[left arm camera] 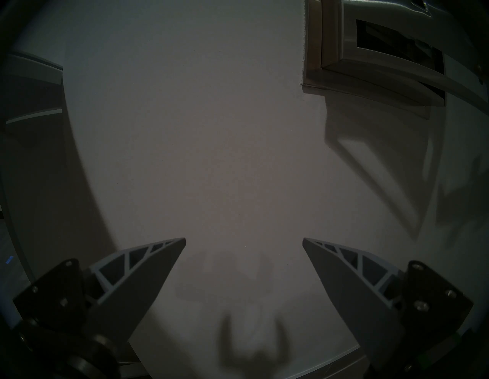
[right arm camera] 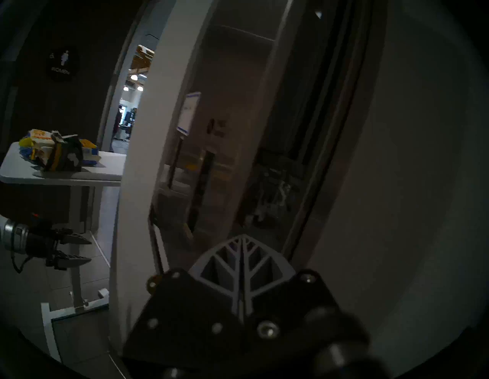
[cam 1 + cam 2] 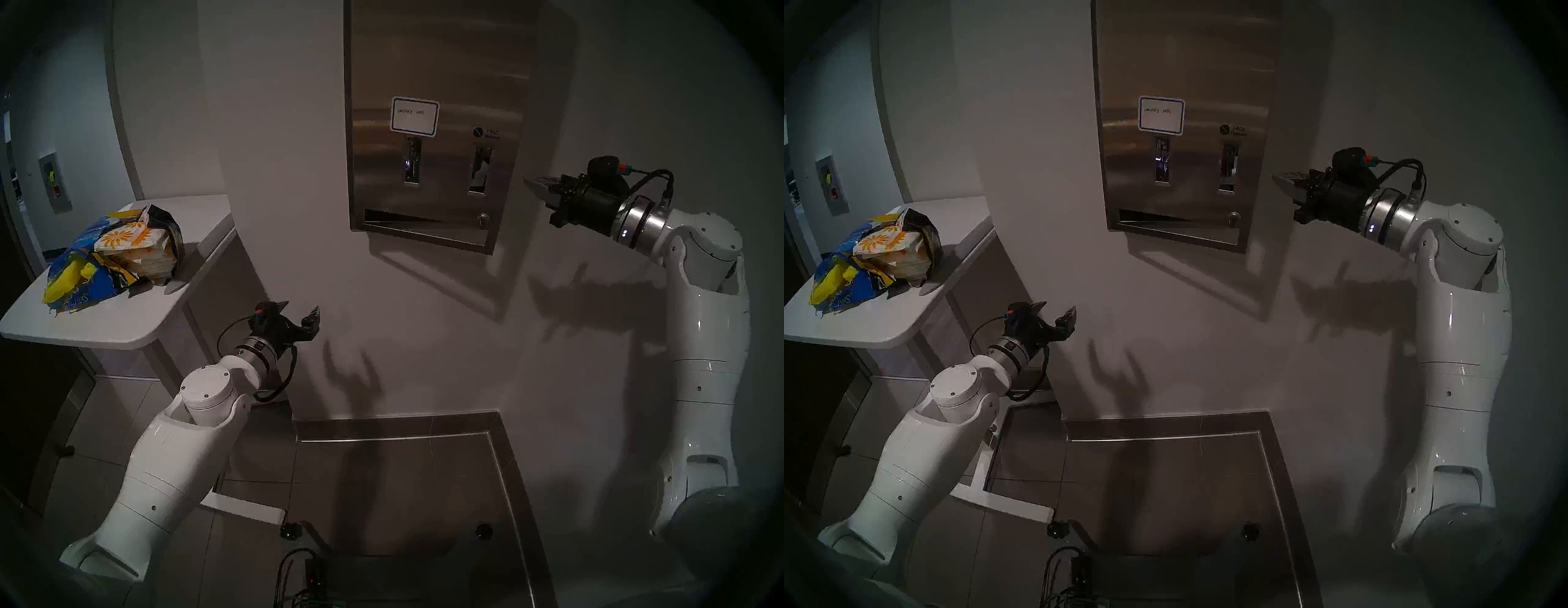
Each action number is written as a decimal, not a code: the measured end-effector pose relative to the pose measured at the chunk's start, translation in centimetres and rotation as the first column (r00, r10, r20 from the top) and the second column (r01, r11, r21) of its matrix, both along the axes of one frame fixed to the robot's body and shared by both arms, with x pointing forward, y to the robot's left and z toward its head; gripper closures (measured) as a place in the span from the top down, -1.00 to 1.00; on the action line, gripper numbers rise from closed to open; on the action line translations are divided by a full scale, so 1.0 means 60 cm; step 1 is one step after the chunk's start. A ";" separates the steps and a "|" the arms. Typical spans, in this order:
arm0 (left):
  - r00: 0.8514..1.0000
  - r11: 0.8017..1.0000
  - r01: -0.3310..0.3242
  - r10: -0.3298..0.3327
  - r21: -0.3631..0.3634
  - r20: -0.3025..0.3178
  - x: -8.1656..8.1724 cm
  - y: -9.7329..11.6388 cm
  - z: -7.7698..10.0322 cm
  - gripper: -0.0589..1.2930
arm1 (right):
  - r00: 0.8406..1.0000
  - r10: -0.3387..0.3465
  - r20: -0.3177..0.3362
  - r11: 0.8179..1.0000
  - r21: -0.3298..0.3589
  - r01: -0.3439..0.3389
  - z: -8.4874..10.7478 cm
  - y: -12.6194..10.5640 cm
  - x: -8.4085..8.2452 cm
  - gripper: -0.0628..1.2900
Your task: Open the dispenser door, put the pads inside, close the door
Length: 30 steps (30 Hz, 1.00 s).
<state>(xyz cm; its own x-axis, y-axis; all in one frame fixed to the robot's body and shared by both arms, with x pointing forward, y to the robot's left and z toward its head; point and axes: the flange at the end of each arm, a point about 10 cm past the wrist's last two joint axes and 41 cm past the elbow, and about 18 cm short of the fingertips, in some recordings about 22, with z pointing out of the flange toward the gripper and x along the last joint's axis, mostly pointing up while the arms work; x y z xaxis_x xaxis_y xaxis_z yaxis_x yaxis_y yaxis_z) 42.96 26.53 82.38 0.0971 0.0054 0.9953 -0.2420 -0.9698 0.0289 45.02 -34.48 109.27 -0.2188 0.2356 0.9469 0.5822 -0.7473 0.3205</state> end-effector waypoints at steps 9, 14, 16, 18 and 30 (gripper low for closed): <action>1.000 1.000 -0.001 0.001 0.000 0.000 0.000 0.000 0.000 0.88 | 0.999 -0.046 -0.008 0.999 0.008 0.046 -0.037 -0.010 0.038 -0.96; 1.000 1.000 -0.001 0.001 0.000 0.000 0.000 0.000 0.000 0.88 | 0.999 -0.047 -0.015 0.999 0.009 0.047 -0.057 -0.001 0.065 -0.96; 1.000 1.000 -0.001 0.001 0.000 -0.001 0.000 0.000 0.000 0.88 | 0.999 -0.043 -0.016 0.999 0.010 0.043 -0.062 0.004 0.073 -0.96; 1.000 1.000 -0.001 0.001 0.000 -0.001 0.000 0.000 0.000 0.88 | 0.999 -0.037 -0.017 0.999 0.012 0.037 -0.065 0.010 0.083 -0.96; 1.000 1.000 -0.001 0.001 0.000 -0.001 0.000 0.000 0.000 0.88 | 0.999 0.032 0.004 0.999 0.012 -0.032 -0.054 0.045 0.101 -0.96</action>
<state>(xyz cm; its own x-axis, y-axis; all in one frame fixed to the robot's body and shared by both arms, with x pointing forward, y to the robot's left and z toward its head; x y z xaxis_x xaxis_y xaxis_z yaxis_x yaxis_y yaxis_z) 42.95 26.55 82.37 0.0983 0.0056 0.9951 -0.2413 -0.9700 0.0293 51.11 -31.79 106.05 -0.2295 0.2171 0.9488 0.6050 -0.7318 0.3138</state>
